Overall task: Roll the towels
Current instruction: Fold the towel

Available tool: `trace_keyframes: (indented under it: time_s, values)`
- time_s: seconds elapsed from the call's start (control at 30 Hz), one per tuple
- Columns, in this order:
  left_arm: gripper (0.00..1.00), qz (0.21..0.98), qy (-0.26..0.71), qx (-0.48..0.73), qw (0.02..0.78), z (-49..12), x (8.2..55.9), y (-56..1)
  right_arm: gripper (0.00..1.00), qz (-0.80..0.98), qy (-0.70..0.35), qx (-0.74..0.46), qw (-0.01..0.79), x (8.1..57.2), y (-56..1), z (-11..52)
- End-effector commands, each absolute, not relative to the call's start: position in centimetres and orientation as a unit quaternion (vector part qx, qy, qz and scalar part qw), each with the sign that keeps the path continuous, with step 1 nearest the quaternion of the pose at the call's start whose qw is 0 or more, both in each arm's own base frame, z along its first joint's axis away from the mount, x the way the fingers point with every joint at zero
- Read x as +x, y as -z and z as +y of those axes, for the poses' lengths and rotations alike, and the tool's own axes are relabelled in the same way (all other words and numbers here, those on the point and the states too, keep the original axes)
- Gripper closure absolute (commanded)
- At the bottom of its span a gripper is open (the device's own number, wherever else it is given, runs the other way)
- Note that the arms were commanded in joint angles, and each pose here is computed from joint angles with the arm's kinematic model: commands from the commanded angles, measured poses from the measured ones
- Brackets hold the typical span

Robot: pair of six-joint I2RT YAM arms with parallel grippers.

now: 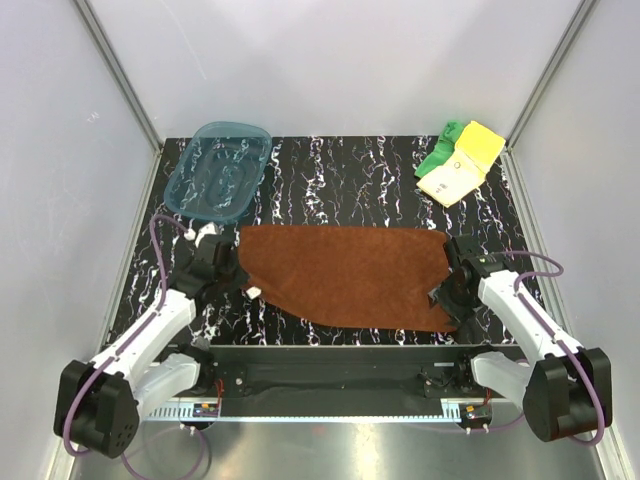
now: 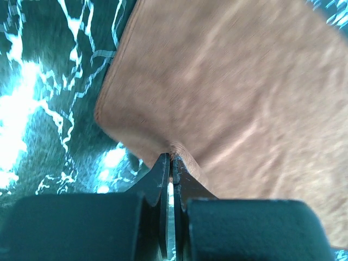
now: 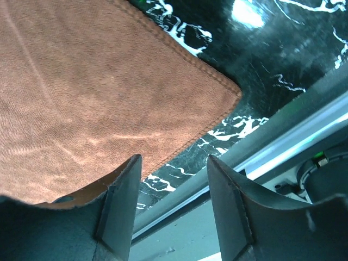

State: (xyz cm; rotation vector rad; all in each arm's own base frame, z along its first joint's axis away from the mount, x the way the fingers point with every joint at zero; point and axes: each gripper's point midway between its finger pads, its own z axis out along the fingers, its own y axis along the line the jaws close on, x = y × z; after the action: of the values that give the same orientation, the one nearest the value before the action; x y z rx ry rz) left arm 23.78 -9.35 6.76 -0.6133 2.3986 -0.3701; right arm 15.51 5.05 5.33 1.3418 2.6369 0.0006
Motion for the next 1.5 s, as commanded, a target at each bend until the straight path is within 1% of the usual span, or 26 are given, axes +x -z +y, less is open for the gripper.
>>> trace_keyframes:
  time_s: [0.0, 0.27, 0.5, 0.67, 0.77, 0.9, 1.03, 1.23, 1.47]
  values:
    - [1.0, 0.902, 0.127, -0.238, 0.338, -8.5, 25.2, -9.1, 0.4, 0.901, -0.004, 0.416, 0.122, 17.0, -6.4, 4.9]
    - [1.0, 0.898, 0.09, -0.263, 0.341, -5.6, 24.1, -10.5, 0.39, 0.902, -0.013, 0.406, 0.145, 17.0, -7.1, 4.7]
    - [1.0, 0.894, 0.082, -0.274, 0.346, -4.3, 23.2, -12.3, 0.37, 0.901, -0.035, 0.414, 0.124, 16.4, -6.1, 5.6]
    - [1.0, 0.896, 0.081, -0.282, 0.335, -4.2, 23.4, -11.5, 0.39, 0.898, -0.047, 0.424, 0.109, 15.5, -5.2, 6.1]
    - [1.0, 0.896, 0.088, -0.28, 0.333, -4.4, 23.4, -11.1, 0.43, 0.9, -0.051, 0.42, 0.108, 15.3, -5.1, 6.2]
    - [1.0, 0.891, 0.072, -0.292, 0.34, -3.7, 23.5, -11.2, 0.44, 0.896, -0.036, 0.43, 0.106, 15.3, -4.8, 6.0]
    - [1.0, 0.888, 0.072, -0.303, 0.338, -3.1, 23.7, -11.1, 0.42, 0.901, -0.016, 0.426, 0.076, 15.1, -3.8, 6.1]
    - [1.0, 0.887, 0.08, -0.306, 0.336, -3.1, 23.8, -10.9, 0.43, 0.904, -0.021, 0.425, 0.047, 13.8, -2.2, 7.7]
    - [1.0, 0.885, 0.083, -0.304, 0.341, -3.1, 23.9, -11.1, 0.43, 0.91, 0.004, 0.412, 0.052, 13.2, -1.8, 8.3]
